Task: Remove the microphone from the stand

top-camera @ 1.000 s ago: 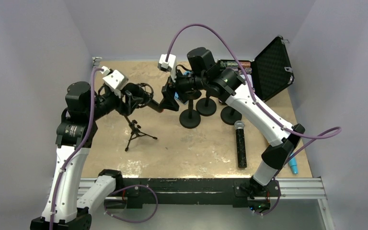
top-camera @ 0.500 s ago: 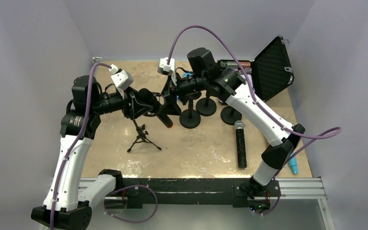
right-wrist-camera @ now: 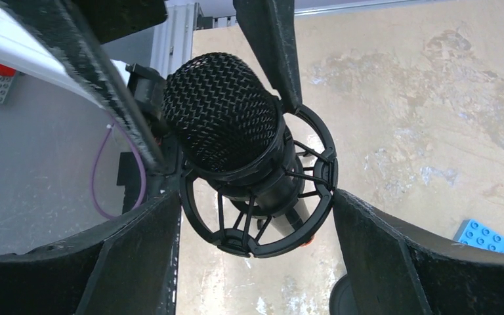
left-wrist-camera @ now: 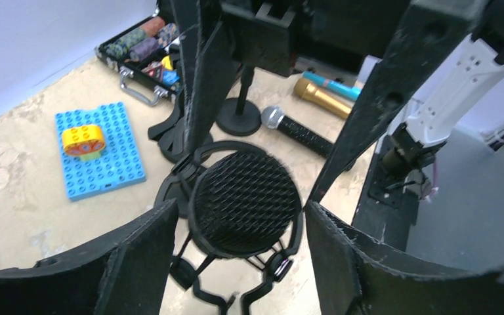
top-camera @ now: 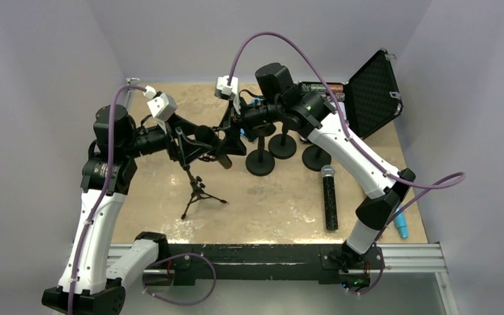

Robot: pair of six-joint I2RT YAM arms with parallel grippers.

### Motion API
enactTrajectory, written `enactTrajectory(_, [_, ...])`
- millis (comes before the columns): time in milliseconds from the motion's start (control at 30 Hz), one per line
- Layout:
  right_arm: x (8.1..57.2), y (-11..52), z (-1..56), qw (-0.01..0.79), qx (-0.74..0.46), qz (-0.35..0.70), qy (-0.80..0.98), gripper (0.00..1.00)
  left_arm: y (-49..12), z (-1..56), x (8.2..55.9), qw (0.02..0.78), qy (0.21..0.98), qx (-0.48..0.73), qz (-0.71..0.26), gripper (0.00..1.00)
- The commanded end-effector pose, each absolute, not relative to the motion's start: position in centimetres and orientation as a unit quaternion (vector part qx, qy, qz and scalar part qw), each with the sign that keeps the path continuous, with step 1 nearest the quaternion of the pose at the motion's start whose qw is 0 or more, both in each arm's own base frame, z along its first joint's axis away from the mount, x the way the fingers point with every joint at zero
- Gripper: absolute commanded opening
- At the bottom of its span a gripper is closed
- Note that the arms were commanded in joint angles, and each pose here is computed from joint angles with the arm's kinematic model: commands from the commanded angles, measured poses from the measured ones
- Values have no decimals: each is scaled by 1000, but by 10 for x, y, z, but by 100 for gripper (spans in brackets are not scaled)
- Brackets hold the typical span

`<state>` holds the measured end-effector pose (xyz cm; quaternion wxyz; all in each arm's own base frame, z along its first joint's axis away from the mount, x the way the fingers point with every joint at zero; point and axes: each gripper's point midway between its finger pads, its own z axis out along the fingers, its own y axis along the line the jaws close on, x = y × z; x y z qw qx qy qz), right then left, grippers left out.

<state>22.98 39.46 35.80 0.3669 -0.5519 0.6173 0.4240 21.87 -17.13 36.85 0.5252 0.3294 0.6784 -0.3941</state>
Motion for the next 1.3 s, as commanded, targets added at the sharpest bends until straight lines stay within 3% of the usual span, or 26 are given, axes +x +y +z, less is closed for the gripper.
enactTrajectory(0, [225, 401, 368, 378, -558, 430, 601, 89, -180, 392, 204, 538, 640, 347, -425, 76])
enactTrajectory(500, [223, 400, 359, 369, -559, 425, 609, 89, -177, 394, 235, 577, 640, 328, -387, 71])
enactTrajectory(633, [223, 400, 357, 367, -559, 423, 611, 89, -178, 402, 237, 584, 631, 338, -384, 54])
enactTrajectory(900, [223, 398, 353, 365, -559, 419, 615, 89, -180, 453, 208, 606, 579, 392, -379, 1])
enactTrajectory(1267, [226, 400, 344, 357, -560, 416, 622, 89, -169, 535, 182, 684, 511, 420, -305, 0])
